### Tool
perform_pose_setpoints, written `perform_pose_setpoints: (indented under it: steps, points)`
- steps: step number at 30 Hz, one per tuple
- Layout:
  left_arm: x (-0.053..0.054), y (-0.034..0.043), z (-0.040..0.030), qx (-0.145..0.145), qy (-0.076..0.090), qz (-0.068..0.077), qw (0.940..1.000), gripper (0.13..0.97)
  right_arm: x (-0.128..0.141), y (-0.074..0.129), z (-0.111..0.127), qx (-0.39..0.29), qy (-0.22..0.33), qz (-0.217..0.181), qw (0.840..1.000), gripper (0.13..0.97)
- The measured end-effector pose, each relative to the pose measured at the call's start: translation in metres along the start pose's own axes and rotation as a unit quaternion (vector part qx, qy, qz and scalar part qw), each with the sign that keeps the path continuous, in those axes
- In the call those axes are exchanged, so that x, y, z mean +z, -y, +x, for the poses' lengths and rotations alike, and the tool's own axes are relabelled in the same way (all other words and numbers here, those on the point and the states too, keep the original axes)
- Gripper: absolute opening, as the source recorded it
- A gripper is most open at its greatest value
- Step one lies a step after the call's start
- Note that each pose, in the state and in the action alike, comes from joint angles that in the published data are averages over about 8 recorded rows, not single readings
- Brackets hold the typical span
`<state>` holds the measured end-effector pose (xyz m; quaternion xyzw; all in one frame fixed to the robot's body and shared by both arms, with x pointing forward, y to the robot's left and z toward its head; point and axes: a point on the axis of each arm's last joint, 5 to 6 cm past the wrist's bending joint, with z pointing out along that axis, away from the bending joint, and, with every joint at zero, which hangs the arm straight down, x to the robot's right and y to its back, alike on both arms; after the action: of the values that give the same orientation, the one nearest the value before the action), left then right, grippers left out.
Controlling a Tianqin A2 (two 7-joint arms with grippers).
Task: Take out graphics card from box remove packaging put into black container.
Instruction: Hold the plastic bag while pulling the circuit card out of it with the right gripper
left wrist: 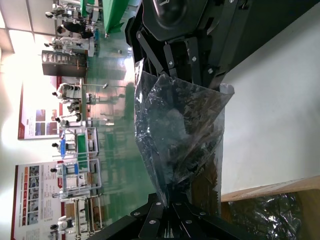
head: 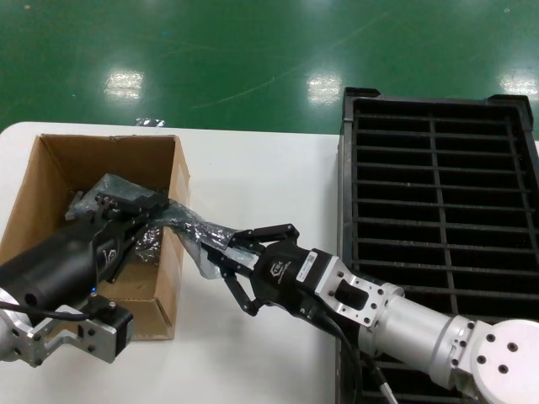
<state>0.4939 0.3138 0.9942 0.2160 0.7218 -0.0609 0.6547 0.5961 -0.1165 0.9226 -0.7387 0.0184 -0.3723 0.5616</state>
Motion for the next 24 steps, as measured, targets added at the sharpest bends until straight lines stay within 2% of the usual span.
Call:
perform_pose_setpoints:
  steps: [6, 14, 24]
  points:
    - [0.0, 0.0, 0.0, 0.0, 0.0, 0.0, 1.0, 0.139, 0.0, 0.001, 0.001, -0.002, 0.0, 0.004, 1.0, 0.189]
    - [0.0, 0.0, 0.0, 0.0, 0.0, 0.0, 1.0, 0.139, 0.011, 0.002, 0.001, 0.008, -0.007, 0.012, 1.0, 0.309]
    - [0.0, 0.0, 0.0, 0.0, 0.0, 0.0, 1.0, 0.139, 0.02, 0.004, 0.0, 0.027, -0.015, 0.018, 0.999, 0.296]
